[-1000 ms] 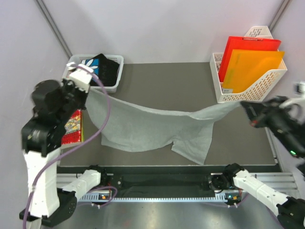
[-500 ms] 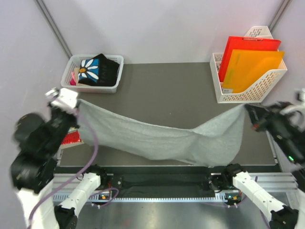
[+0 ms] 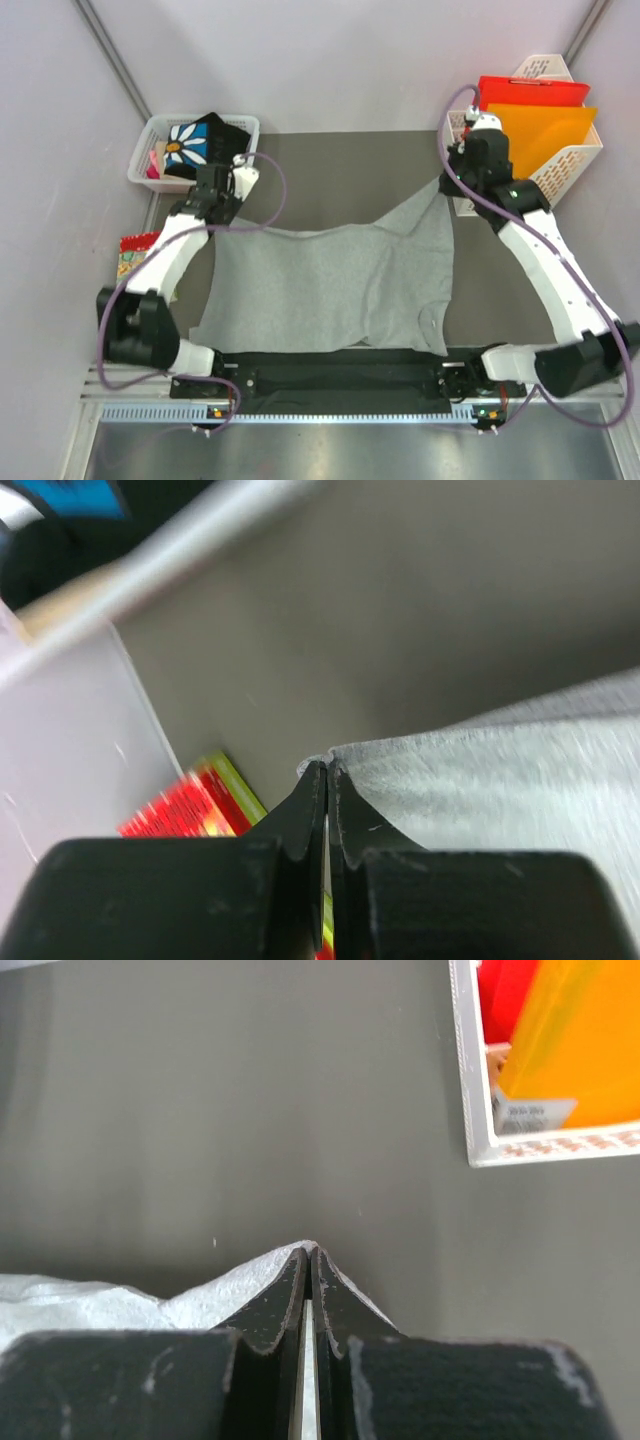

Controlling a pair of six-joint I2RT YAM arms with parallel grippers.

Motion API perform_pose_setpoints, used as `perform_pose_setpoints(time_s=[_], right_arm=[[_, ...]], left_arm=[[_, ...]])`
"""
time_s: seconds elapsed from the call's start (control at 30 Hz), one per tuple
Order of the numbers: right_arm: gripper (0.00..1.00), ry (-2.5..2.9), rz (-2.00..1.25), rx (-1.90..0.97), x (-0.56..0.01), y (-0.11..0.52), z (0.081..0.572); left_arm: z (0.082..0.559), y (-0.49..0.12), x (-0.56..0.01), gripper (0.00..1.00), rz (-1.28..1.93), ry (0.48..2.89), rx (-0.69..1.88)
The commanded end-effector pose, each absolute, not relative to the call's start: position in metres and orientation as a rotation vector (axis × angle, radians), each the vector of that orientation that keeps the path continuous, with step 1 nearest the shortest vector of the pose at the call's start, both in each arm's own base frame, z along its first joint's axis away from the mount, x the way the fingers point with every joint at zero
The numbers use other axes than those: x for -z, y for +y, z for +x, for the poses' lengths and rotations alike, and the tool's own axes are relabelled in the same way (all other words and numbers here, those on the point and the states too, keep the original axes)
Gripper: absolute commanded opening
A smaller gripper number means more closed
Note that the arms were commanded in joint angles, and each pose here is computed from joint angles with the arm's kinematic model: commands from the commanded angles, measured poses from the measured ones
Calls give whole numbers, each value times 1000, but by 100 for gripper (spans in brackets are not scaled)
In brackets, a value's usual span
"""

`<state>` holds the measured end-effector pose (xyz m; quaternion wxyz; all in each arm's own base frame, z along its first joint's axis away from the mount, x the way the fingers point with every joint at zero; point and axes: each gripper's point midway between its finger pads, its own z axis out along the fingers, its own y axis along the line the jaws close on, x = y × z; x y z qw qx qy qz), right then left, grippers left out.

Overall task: Fold and stack the t-shirts
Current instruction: Flatten out the tshirt, then fold the flattened tshirt in 1/3 of the way

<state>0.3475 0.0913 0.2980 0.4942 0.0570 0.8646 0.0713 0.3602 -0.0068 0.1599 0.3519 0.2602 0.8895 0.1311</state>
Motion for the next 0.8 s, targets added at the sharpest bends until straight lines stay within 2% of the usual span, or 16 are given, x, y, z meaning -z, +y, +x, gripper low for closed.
perform_pose_setpoints(time_s=[0.0, 0.23, 0.47, 0.6, 0.63, 0.67, 0.73, 0.77], right_arm=[[0, 1940, 186, -199, -341, 95, 408], [0, 2039, 194, -151, -314, 99, 468], [0, 2085, 188, -108, -301, 102, 515], [0, 2135, 187, -141, -286, 108, 504], [0, 2099, 196, -166, -299, 109, 497], [0, 2138, 196, -157, -279, 109, 489], [0, 2110, 203, -174, -290, 108, 472], [0, 2149, 192, -173, -272, 110, 461]], left_arm=[[448, 10, -210, 0, 584, 2093, -508], [493, 30, -176, 0, 571, 2158, -550], [517, 48, -179, 0, 559, 2151, -617], [508, 51, -174, 0, 564, 2174, -603], [504, 49, -180, 0, 563, 2158, -593], [496, 48, -173, 0, 575, 2173, -582], [484, 46, -185, 0, 576, 2150, -567], [473, 43, -176, 0, 595, 2170, -545]])
